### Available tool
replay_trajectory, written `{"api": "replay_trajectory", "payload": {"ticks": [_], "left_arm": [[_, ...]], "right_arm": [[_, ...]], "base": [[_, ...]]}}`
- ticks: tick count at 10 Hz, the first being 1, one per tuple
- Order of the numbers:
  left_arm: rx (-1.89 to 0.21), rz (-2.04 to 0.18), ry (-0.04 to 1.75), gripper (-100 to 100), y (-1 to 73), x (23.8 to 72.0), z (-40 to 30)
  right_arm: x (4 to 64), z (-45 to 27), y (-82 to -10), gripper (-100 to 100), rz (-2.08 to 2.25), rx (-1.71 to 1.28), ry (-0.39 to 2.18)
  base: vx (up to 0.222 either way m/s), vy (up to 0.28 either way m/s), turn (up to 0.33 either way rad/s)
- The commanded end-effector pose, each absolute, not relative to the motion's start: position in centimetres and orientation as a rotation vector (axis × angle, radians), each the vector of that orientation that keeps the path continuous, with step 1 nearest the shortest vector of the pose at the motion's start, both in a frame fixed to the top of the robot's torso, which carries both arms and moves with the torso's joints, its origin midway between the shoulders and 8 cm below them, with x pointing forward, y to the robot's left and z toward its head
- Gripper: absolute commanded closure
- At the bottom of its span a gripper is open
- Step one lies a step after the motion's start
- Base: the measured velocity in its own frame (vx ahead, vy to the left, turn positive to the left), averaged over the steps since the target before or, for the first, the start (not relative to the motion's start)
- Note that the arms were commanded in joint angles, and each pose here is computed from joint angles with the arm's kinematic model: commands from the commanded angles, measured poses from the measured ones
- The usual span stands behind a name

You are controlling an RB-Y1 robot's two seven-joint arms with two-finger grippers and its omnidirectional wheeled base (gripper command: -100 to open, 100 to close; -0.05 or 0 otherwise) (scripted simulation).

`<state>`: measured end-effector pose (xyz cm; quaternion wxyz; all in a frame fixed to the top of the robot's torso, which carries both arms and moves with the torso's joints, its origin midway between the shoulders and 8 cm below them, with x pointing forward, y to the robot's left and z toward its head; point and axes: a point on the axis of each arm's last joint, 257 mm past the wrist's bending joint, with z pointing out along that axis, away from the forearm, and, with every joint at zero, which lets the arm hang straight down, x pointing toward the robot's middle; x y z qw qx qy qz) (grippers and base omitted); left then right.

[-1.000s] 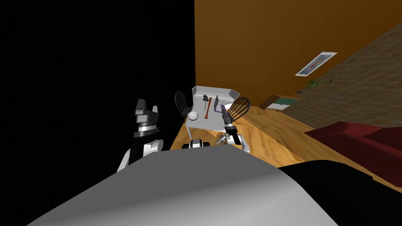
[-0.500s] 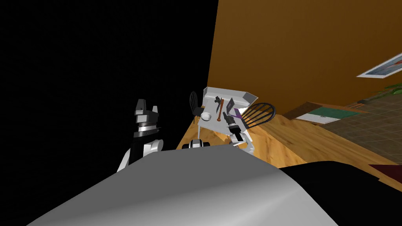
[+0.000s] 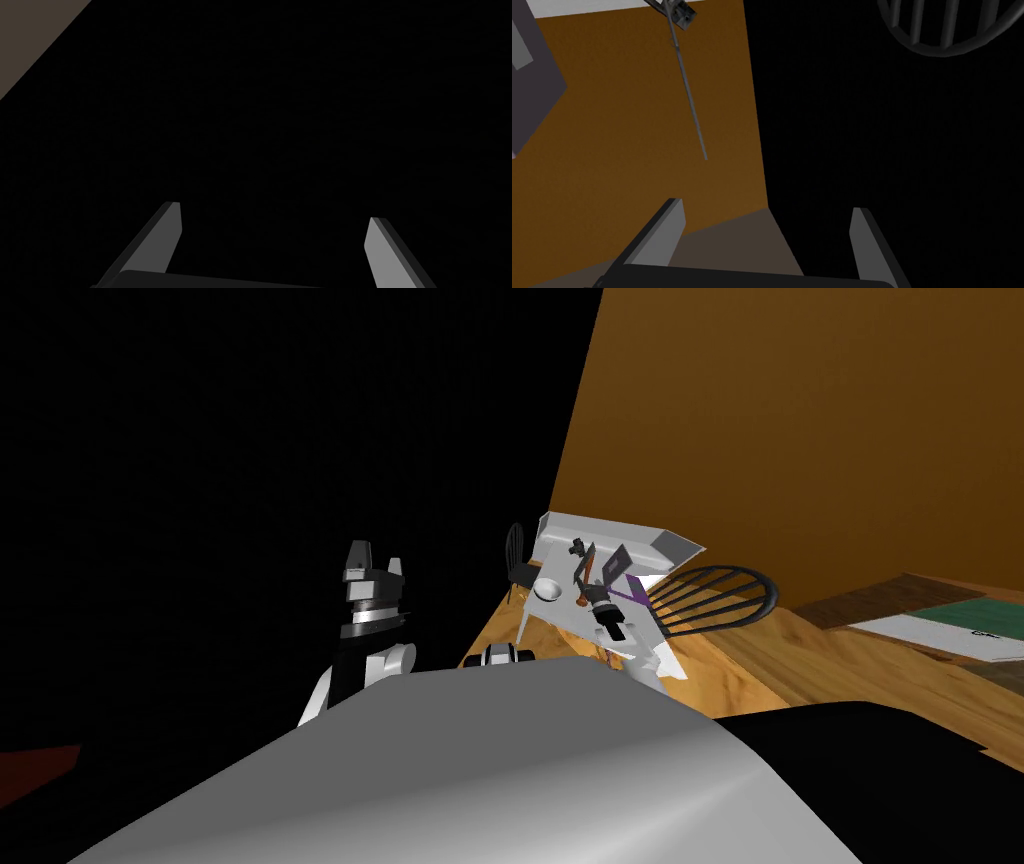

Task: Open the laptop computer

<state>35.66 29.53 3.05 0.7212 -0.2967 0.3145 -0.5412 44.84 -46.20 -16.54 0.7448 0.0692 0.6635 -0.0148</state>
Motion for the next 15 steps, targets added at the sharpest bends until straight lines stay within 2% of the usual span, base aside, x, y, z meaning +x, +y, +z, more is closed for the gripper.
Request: {"api": "replay_trajectory", "payload": {"ticks": [1, 4, 15], "left_arm": [[-0.656, -1.196, 0.695, 0, 29.5, 35.7, 3.0], [-0.659, -1.208, 0.702, 0, 29.1, 35.8, 2.8], [-0.657, -1.24, 0.707, 0, 28.1, 36.1, 2.8]], "right_arm": [[44.9, -17.6, -50.0, -100, -0.195, 0.108, 1.511], [44.6, -18.1, -56.8, -100, -0.475, 0.024, 1.587], [40.2, -18.9, -72.4, -100, -1.101, -0.136, 1.775]], "base": [[0.018, 0.055, 0.065], [0.012, 0.009, 0.218], [-0.015, -0.033, 0.124]]}}
